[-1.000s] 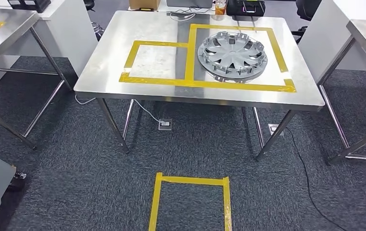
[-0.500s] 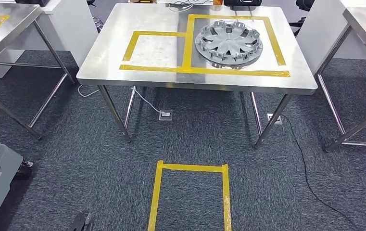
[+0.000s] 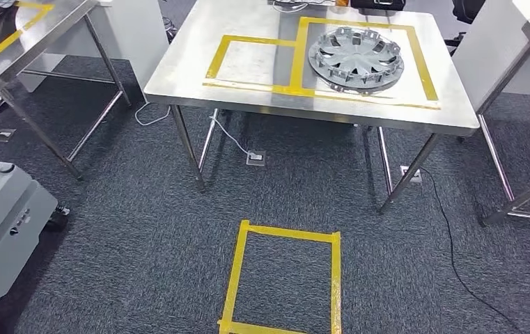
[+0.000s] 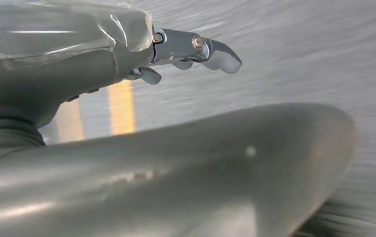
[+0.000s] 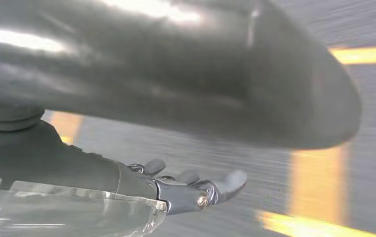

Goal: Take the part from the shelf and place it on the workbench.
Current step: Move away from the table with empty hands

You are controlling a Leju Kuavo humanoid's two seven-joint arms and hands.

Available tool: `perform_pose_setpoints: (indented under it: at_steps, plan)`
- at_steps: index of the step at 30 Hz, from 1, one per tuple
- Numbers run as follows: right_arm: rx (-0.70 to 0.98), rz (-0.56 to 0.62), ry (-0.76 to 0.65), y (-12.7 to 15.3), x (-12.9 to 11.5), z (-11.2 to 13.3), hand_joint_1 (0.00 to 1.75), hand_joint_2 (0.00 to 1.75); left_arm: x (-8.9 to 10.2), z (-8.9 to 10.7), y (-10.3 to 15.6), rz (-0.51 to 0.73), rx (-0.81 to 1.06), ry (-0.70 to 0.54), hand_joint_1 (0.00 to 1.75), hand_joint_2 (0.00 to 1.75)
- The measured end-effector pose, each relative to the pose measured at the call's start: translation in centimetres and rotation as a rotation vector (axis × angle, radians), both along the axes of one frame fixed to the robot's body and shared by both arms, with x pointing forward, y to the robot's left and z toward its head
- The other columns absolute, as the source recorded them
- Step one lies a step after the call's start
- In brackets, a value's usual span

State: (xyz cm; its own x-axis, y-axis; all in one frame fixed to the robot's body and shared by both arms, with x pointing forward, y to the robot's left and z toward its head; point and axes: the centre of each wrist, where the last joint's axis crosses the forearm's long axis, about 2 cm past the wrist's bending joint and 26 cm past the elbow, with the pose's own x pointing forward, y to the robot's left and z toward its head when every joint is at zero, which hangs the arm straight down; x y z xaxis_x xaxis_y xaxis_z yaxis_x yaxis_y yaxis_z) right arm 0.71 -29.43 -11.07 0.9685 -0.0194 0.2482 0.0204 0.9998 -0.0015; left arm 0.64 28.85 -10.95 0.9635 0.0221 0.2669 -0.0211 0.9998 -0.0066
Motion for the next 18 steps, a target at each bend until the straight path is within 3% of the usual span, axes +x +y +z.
perform_pose_setpoints:
  at_steps: [4, 6, 8, 10, 12, 18]
  plan:
    - [0.006, 0.003, 0.251, 0.2, -9.8, 0.2, 0.00, 0.00, 9.1, 1.7, 0.1, 0.002, 0.003, -0.238, 0.00, 0.00]
    - [0.002, 0.004, 0.314, 0.0, -12.1, 0.5, 0.00, 0.00, 11.3, 2.5, 0.2, 0.005, 0.004, -0.298, 0.00, 0.00]
    - [-0.002, 0.006, 0.316, -0.2, -12.0, 0.5, 0.00, 0.00, 11.4, 2.5, 0.3, 0.005, 0.005, -0.304, 0.00, 0.00]
    - [-0.004, 0.008, 0.262, -0.3, -9.8, 0.1, 0.00, 0.00, 9.6, 2.0, 0.2, 0.001, 0.003, -0.257, 0.00, 0.00]
    - [-0.004, 0.010, 0.171, -0.2, -6.3, -0.2, 0.00, 0.00, 6.4, 1.1, 0.0, -0.003, 0.000, -0.168, 0.00, 0.00]
    - [-0.001, 0.011, -0.189, 0.1, 7.1, 1.2, 0.00, 0.00, -7.7, -0.1, -0.1, -0.008, -0.005, 0.209, 0.00, 0.00]
